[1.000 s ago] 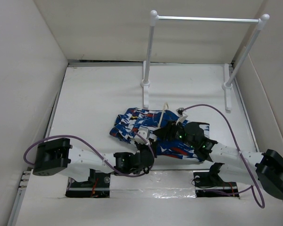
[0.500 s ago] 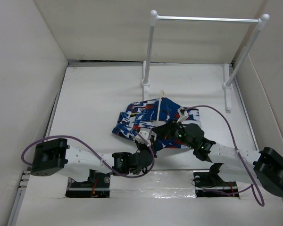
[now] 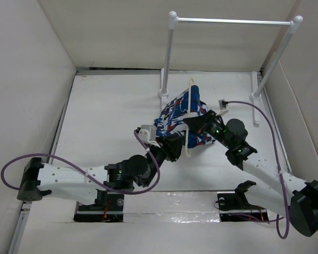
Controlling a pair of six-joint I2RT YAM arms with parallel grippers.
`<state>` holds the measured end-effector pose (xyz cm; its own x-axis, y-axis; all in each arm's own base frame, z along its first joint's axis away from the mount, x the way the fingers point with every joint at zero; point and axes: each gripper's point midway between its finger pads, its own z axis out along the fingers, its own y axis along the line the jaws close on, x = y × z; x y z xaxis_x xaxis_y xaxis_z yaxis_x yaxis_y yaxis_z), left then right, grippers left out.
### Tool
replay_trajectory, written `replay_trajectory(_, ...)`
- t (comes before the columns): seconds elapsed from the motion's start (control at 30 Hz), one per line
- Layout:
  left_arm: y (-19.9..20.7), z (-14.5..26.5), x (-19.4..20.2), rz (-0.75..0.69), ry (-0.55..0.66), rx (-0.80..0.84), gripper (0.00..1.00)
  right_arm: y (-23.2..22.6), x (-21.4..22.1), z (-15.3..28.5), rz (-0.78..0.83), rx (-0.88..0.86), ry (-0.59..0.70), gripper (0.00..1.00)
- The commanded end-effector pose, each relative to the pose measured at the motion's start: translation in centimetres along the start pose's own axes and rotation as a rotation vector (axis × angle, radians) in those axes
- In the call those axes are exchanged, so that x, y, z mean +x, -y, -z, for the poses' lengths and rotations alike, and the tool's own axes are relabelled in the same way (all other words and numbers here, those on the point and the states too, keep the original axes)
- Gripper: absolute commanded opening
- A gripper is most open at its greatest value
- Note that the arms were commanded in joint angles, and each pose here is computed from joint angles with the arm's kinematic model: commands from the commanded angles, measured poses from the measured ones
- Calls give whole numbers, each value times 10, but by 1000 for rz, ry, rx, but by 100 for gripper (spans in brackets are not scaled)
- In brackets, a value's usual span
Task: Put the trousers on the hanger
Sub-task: Place the trousers on the hanger, then place the hanger at the clothesline.
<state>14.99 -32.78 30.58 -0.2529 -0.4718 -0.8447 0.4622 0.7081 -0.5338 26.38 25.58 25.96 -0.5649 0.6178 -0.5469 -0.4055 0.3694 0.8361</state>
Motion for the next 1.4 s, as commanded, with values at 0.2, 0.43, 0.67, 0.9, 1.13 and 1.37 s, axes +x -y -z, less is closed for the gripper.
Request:
replay_trajectory(0.2, -1, 16, -71, 142, 110, 23, 33, -84, -132, 6, 91, -245, 222, 0)
replay_trajectory(0.43, -16, 20, -54, 168, 52, -10, 33, -91, -207, 2, 86, -276, 303, 0)
replay_trajectory(0.67, -29, 24, -39, 189, 17, -40, 32, -87, -261, -9, 80, -274, 342, 0)
replay_trajectory(0.9, -40, 24, -27, 205, 3, -70, 32, -90, -300, -25, 74, -287, 363, 0)
replay_trajectory(1.13, -54, 27, -3, 217, -39, -99, 32, -89, -338, -36, 82, -278, 368, 0)
replay_trajectory(1.37, -66, 32, -1, 222, -41, -124, 31, -78, -356, -46, 70, -269, 370, 0)
